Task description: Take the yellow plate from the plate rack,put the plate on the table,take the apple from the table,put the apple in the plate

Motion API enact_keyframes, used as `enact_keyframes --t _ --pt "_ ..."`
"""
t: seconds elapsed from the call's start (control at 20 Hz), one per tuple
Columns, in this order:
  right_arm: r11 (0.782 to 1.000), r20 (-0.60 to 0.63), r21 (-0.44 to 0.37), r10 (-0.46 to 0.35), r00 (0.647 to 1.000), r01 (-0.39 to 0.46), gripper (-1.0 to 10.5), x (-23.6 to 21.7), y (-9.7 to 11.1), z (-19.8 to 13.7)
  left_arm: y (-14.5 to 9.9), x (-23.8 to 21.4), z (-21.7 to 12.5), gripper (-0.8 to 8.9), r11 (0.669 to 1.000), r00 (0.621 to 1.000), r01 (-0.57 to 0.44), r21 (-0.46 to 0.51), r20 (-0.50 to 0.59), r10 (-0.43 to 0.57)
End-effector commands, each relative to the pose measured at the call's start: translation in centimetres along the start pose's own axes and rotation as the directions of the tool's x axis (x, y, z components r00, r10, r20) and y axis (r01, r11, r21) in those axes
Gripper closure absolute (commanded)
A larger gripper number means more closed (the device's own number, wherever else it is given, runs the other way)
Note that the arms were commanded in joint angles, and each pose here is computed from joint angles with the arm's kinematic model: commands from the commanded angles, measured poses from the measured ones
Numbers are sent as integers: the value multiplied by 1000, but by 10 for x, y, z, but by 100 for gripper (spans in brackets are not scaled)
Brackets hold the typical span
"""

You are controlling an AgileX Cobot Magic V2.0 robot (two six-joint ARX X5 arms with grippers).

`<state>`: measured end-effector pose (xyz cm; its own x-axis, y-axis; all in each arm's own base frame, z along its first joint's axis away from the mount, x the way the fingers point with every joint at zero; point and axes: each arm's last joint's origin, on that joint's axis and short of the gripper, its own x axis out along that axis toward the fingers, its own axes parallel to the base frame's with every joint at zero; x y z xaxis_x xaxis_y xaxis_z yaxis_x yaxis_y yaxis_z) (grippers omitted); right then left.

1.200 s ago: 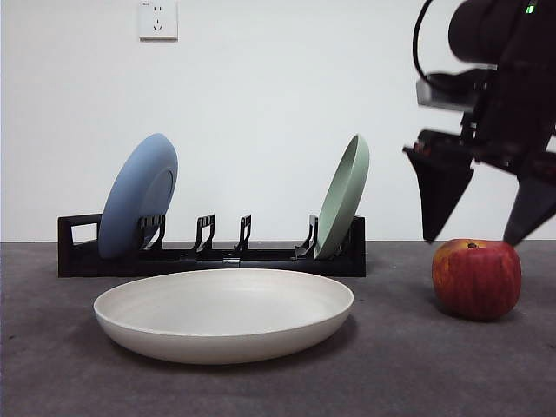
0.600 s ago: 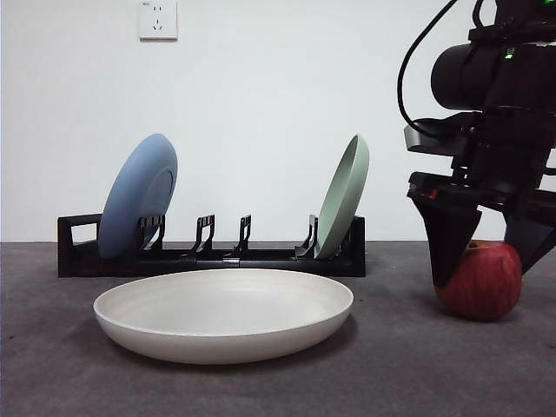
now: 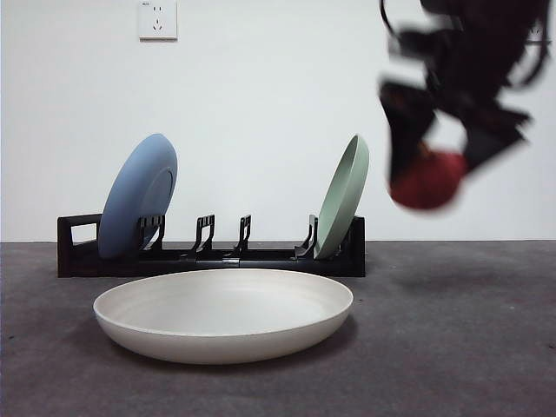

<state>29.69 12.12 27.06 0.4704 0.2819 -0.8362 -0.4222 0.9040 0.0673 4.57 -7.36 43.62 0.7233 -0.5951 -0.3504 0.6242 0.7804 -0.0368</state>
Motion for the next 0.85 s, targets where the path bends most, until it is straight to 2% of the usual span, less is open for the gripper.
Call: enact_keyframes --t 0.05,0.25,0.45,0.6,0.85 --pt "998 78 -30 56 995 -54 959 -16 23 20 0 0 -1 822 1000 1000 -3 -10 0 3" --pt "979 141 -155 158 977 -136 959 -17 74 29 0 0 -1 822 1000 1000 -3 -9 0 3" --pt "953 42 -239 203 978 -188 959 13 116 19 0 0 -1 822 1000 1000 -2 3 -1 3" --pt "941 -40 -264 209 977 -212 959 42 135 9 0 0 -2 822 1000 1000 -6 13 -16 6" --pt "934 -197 -274 178 964 -229 959 87 152 -12 1 0 -6 822 1000 999 -11 28 -48 12"
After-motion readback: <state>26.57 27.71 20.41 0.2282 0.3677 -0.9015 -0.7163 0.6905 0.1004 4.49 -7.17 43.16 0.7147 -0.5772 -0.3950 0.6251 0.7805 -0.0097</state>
